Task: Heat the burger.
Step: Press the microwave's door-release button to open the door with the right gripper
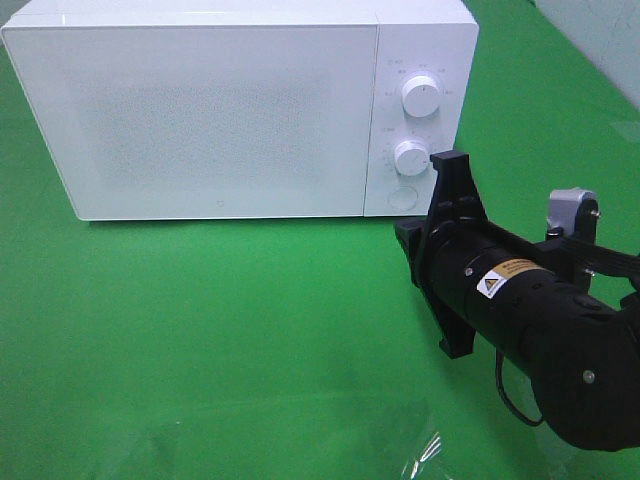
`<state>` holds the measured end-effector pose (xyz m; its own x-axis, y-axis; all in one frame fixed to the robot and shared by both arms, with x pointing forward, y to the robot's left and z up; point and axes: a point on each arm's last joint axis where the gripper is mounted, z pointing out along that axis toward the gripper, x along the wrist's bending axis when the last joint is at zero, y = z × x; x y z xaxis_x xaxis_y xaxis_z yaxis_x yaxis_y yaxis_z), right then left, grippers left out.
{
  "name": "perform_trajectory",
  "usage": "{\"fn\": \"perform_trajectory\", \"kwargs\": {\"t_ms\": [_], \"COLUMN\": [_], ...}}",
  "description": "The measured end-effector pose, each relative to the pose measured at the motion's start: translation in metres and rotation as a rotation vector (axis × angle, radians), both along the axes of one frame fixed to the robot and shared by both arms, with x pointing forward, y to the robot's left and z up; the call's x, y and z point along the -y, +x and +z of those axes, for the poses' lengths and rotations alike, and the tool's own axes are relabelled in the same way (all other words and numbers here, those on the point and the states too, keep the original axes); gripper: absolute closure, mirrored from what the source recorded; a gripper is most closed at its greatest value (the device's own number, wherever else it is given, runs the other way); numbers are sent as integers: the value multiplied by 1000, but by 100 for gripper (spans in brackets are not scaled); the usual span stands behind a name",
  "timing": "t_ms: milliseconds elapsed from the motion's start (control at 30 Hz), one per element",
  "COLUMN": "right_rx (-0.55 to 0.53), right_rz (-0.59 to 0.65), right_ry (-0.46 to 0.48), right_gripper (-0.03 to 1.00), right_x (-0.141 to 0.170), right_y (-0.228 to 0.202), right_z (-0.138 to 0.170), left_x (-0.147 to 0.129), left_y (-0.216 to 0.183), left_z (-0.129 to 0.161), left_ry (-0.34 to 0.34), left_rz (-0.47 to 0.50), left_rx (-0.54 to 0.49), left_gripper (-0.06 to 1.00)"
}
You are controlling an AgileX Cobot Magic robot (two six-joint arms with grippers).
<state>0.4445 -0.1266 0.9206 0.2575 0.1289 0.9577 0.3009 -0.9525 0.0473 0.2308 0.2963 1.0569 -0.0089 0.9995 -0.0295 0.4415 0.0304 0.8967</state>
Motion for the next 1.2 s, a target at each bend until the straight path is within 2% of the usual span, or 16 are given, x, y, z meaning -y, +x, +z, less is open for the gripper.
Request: {"fn": "perform_trajectory", "kwargs": {"t_ms": [367, 567, 733, 1200], "right_rx": [-26, -98, -111, -104], "right_rz": [-43, -77, -85, -150], "right_ry": [9, 29, 40, 48], "right_gripper": [96, 96, 96, 96], "right_x": [3, 2, -3, 13], "right_y": [1, 2, 6, 50], "right_z": [-3, -25, -31, -32], "left_x": [0, 0, 0, 0], "left_y": [0, 0, 0, 0], "left_z": [0, 0, 0, 0], "left_ry": [0, 0, 0, 0], "left_rz": [0, 0, 0, 0], "left_rx": [0, 0, 0, 0], "left_gripper": [-4, -4, -4, -4]}}
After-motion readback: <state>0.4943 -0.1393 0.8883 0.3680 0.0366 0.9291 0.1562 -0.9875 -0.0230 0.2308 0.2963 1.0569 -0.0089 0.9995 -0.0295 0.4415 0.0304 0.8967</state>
